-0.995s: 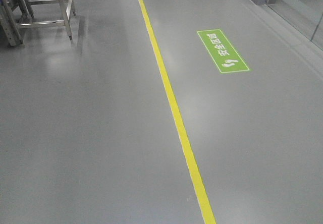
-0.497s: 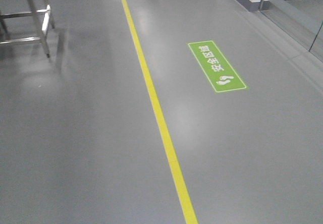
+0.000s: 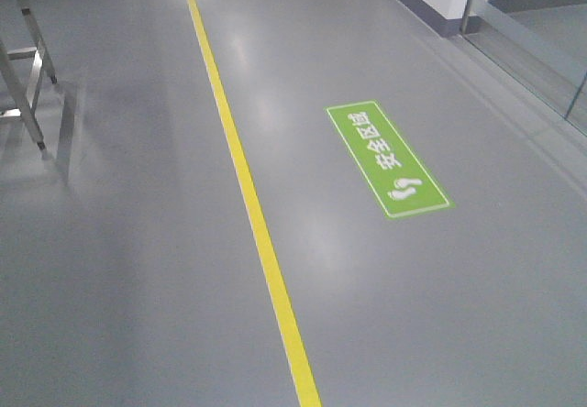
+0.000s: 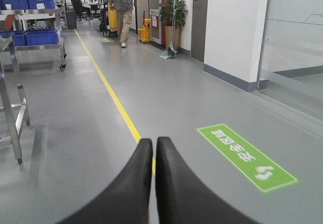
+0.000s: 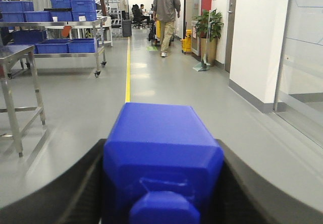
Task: Pour parts from conveyor to right shelf
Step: 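Drive along the yellow-lined aisle carrying the block in the right gripper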
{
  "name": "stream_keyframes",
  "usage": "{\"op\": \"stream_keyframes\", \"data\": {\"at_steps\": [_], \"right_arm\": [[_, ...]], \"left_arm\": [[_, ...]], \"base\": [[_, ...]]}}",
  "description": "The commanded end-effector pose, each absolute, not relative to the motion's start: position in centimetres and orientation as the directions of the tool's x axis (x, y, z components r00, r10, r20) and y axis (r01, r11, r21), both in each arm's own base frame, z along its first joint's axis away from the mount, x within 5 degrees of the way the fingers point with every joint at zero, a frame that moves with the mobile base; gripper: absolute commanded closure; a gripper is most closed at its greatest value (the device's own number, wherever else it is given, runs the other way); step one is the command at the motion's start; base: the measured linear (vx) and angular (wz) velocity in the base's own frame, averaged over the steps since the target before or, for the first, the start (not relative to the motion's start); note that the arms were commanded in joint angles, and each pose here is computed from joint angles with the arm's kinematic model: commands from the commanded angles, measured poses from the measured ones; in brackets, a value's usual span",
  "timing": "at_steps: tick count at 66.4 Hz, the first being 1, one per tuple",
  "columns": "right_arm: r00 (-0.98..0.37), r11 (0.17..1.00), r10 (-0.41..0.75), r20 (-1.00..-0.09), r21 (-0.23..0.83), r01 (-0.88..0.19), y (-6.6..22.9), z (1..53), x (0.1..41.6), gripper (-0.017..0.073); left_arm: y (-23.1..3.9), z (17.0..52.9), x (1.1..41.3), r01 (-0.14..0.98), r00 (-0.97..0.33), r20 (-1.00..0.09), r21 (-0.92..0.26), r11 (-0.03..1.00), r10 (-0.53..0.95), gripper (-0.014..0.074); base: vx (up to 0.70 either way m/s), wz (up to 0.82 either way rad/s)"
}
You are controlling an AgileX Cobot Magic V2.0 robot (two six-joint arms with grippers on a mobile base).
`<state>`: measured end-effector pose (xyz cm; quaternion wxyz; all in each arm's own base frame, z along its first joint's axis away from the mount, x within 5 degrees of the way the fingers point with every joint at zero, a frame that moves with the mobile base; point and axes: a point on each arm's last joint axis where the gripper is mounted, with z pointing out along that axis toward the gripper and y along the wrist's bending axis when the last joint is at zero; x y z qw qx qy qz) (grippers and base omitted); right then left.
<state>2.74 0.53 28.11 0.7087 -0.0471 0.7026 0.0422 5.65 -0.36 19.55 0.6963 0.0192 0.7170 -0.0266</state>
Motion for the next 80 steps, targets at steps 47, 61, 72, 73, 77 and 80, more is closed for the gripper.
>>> {"op": "stream_keyframes", "data": {"at_steps": [47,61,72,73,77,80], "right_arm": [[0.095,0.992,0.004,-0.995,-0.008,-0.123,0.49,29.59,2.72,0.0564],[0.095,0.992,0.004,-0.995,-0.008,-0.123,0.49,29.59,2.72,0.0564],[0.095,0.992,0.004,-0.995,-0.008,-0.123,0.49,29.6,2.72,0.0564],[0.095,0.992,0.004,-0.995,-0.008,-0.123,0.49,29.6,2.72,0.0564],[0.094,0.992,0.004,-0.996,-0.008,-0.123,0.49,29.59,2.72,0.0564],[0.094,0.992,0.004,-0.996,-0.008,-0.123,0.49,29.59,2.72,0.0564]], "left_arm": [[-0.39,20.99,5.45,0.074,0.079,-0.996,-0.025,0.997,-0.031,0.06],[-0.39,20.99,5.45,0.074,0.079,-0.996,-0.025,0.997,-0.031,0.06],[-0.39,20.99,5.45,0.074,0.079,-0.996,-0.025,0.997,-0.031,0.06],[-0.39,20.99,5.45,0.074,0.079,-0.996,-0.025,0.997,-0.031,0.06],[-0.39,20.99,5.45,0.074,0.079,-0.996,-0.025,0.997,-0.031,0.06],[-0.39,20.99,5.45,0.074,0.079,-0.996,-0.025,0.997,-0.031,0.06]], "base": [[0.8,0.2],[0.83,0.1],[0.82,0.06],[0.81,0.09],[0.81,0.1],[0.8,0.11]]}}
